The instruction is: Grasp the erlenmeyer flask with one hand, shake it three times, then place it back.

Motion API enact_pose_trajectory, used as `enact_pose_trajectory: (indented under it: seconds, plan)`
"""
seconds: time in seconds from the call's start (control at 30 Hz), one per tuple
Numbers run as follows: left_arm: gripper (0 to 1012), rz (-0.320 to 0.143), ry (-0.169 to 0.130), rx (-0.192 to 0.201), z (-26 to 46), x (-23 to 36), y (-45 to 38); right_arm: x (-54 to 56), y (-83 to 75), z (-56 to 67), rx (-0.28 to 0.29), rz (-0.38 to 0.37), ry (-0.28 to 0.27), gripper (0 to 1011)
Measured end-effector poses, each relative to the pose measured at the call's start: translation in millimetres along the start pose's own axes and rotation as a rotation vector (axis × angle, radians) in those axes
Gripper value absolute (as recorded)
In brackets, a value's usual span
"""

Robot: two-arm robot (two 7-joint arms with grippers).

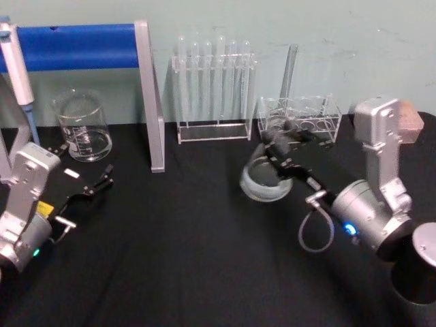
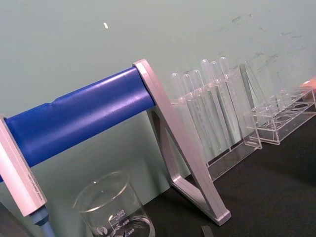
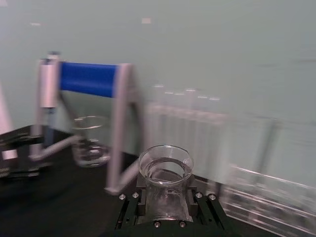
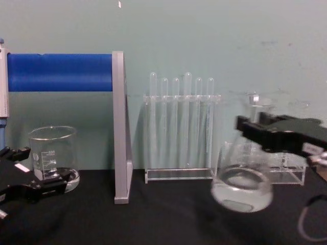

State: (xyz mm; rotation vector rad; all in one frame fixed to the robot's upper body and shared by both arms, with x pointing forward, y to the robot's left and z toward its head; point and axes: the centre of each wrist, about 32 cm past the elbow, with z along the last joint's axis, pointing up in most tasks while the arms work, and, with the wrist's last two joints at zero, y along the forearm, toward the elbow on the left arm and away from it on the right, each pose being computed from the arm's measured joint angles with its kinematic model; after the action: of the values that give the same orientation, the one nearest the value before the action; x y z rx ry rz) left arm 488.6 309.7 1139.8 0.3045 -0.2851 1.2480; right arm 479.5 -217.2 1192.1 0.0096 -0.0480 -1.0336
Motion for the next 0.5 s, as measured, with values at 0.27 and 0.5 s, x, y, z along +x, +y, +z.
enact_pose_trajectory:
  seconds: [0.27,0.5]
  plan:
    - [1001,0.000,0.000,0.000,0.0,0.0,0.0,-19.8,8.2,-1.4,-0.003,0.160,0.004,450]
    - [1001,0.000,0.000,0.000,0.0,0.0,0.0,-26.3,8.8,-0.5,0.001,0.203,0.005,449]
